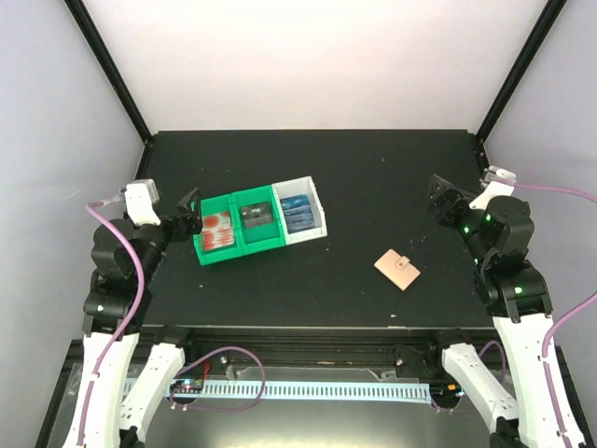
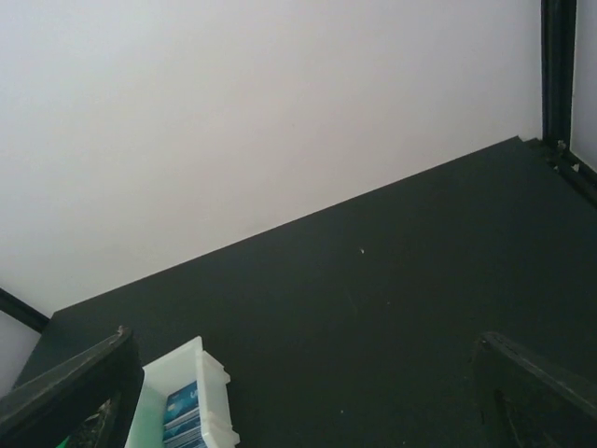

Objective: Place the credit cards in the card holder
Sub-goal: Move the card holder to the center of the board, then open the card holder at the center of the board.

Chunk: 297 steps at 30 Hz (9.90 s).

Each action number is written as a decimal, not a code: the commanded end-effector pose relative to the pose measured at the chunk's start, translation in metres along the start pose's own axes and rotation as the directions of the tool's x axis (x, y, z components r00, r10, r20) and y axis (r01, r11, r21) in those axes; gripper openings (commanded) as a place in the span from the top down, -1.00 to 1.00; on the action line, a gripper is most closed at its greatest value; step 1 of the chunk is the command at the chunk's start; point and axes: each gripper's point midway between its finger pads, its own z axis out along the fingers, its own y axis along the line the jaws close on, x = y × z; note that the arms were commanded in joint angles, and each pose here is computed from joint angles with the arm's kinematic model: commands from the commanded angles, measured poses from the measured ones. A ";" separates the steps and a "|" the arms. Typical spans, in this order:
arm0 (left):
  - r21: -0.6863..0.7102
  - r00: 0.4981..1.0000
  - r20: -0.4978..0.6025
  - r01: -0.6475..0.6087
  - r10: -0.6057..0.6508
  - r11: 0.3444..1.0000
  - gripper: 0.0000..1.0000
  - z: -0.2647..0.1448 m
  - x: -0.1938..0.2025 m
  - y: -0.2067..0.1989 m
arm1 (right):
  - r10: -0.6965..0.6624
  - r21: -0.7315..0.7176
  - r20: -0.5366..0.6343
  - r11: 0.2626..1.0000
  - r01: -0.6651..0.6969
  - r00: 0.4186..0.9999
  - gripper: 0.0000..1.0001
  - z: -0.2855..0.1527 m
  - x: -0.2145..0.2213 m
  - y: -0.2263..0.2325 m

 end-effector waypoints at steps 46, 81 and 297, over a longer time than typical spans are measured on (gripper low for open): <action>0.607 0.868 -0.495 0.388 -0.052 0.694 -0.98 0.017 0.142 -0.127 | 0.285 0.351 -0.806 0.936 0.030 0.519 -0.43 0.066 0.353 -0.077; 0.073 0.498 -0.832 0.536 -0.245 0.841 -0.42 0.031 0.341 -0.128 | -0.263 -0.142 -0.823 0.954 0.265 0.504 -0.39 0.058 0.367 0.063; 0.125 0.684 -0.729 0.152 -0.013 0.980 0.50 0.102 0.308 -0.123 | -0.409 -0.248 -0.813 0.887 0.389 0.415 0.37 0.095 0.355 0.089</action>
